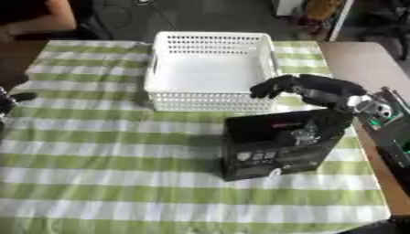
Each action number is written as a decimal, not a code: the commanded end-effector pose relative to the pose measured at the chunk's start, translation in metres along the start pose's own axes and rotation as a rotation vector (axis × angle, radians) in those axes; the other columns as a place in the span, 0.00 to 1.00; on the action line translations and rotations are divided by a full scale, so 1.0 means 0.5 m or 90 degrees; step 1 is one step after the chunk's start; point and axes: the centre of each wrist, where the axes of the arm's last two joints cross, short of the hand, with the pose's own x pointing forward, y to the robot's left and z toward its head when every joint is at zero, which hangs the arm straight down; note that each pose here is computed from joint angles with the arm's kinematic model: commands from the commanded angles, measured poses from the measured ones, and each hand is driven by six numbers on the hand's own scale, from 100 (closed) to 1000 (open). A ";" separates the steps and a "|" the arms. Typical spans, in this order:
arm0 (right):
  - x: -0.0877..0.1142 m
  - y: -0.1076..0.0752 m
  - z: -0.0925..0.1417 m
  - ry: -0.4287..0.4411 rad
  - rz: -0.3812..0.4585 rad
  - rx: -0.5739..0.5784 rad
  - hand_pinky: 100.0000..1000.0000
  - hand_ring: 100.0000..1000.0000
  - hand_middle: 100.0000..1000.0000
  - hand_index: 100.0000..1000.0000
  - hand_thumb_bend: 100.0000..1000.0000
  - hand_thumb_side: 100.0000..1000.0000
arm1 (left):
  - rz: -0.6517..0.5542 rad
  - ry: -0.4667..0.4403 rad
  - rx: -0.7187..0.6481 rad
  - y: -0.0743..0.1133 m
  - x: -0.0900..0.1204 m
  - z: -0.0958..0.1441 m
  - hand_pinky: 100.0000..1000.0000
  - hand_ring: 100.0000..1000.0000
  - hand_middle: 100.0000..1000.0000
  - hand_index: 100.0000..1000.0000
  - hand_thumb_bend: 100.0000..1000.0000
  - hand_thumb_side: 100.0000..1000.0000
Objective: Pick up objects on the table and place them in the box.
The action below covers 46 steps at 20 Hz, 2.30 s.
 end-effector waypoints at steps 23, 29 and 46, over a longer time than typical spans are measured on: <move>-0.037 0.035 -0.018 -0.051 0.064 0.135 0.81 0.85 0.84 0.97 0.59 0.75 | -0.003 -0.014 -0.009 0.001 0.011 -0.007 0.70 0.84 0.96 0.91 0.00 1.00; -0.046 0.034 -0.034 -0.038 0.116 0.206 0.79 0.83 0.83 0.96 0.59 0.73 | -0.006 -0.013 -0.013 0.003 0.011 -0.007 0.70 0.84 0.96 0.91 0.00 1.00; -0.054 -0.001 -0.061 -0.051 0.252 0.339 0.08 0.34 0.40 0.59 0.09 0.37 | -0.016 -0.009 -0.016 0.009 0.010 -0.004 0.70 0.84 0.96 0.90 0.00 1.00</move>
